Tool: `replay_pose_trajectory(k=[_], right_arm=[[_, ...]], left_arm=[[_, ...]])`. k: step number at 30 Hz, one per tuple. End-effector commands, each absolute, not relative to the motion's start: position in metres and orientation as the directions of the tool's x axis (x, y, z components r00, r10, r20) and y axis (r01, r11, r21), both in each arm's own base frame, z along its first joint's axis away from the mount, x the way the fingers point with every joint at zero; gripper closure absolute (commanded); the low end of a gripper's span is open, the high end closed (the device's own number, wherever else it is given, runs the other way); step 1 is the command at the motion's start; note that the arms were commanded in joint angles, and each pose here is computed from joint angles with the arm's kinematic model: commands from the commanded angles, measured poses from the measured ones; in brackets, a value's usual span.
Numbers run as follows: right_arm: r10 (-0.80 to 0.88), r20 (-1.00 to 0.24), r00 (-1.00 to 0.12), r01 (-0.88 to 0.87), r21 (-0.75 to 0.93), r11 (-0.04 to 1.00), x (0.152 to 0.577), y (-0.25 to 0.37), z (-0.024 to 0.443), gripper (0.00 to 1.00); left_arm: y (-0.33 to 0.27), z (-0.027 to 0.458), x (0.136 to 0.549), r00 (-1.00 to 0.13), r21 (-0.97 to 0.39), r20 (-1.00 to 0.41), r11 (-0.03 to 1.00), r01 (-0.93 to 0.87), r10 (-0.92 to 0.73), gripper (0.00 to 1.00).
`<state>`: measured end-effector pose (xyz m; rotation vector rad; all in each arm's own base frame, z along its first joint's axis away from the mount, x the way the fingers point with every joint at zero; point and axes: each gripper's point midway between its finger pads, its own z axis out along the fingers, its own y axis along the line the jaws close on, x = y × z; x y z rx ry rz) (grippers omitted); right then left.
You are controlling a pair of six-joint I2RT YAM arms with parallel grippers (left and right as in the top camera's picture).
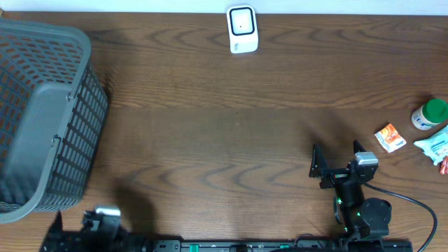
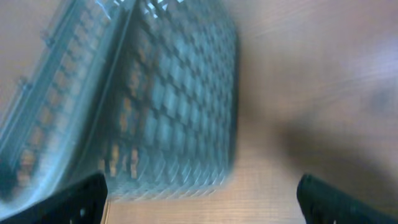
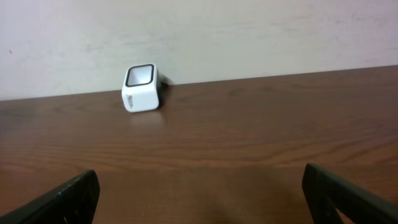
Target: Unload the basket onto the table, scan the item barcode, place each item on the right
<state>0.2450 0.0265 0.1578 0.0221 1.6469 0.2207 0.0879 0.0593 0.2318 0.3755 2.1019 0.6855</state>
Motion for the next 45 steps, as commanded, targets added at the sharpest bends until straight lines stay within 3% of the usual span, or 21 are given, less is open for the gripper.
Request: replay_pose_trajectory(k=[1,4,6,10,15,23,32,36,40,45], right_arm=[[0.158,-0.983,-0.091,-0.114,0.168,0.979,0.245,0.026,0.157,0.01],[0.157,-0.983,-0.091,-0.114,0.167,0.979,0.245,0.026,0.157,0.01],[0.158,-0.983,-0.091,-0.114,0.168,0.979,0.245,0.026,0.157,0.01],[0.158,-0.983,-0.091,-0.114,0.168,0.979,0.245,0.026,0.157,0.01],[0.158,-0.983,-0.091,-0.114,0.168,0.979,0.245,0.026,0.157,0.01],[0.158,-0.983,-0.091,-0.114,0.168,0.979,0.245,0.026,0.157,0.01],[0.158,-0.983,-0.091,-0.114,0.168,0.979,0.245,0.026,0.157,0.01],[0.158,-0.983,-0.091,-0.114,0.168,0.979,0.245,0.026,0.157,0.01],[0.158,-0.983,-0.091,-0.114,0.168,0.979,0.245,0.026,0.157,0.01],[0.157,-0.983,-0.091,-0.114,0.167,0.979,0.245,0.026,0.157,0.01]], left_arm=[[0.031,0.266,0.109,-0.379,0.511,-0.789,0.859,0.031,0.483,0.02],[0.01,0.287,0.12,-0.255,0.361,-0.897,0.931,0.044,0.36,0.02],[0.007,0.283,0.127,-0.256,0.22,-0.942,0.975,0.023,0.218,0.02],[0.01,0.272,0.15,-0.217,0.065,-0.975,0.997,-0.045,0.053,0.02],[0.015,0.254,0.183,-0.136,0.009,-0.991,0.996,-0.087,-0.003,0.02],[0.026,0.183,0.218,-0.198,0.008,-0.98,0.991,-0.131,-0.018,0.02],[0.028,0.128,0.232,-0.244,-0.074,-0.964,0.985,-0.153,-0.11,0.02],[0.031,0.132,0.233,-0.211,-0.123,-0.964,0.975,-0.183,-0.161,0.02],[0.05,0.133,0.23,-0.106,-0.358,-0.906,0.873,-0.331,-0.411,0.02],[0.062,0.136,0.227,-0.056,-0.365,-0.907,0.846,-0.388,-0.417,0.02]])
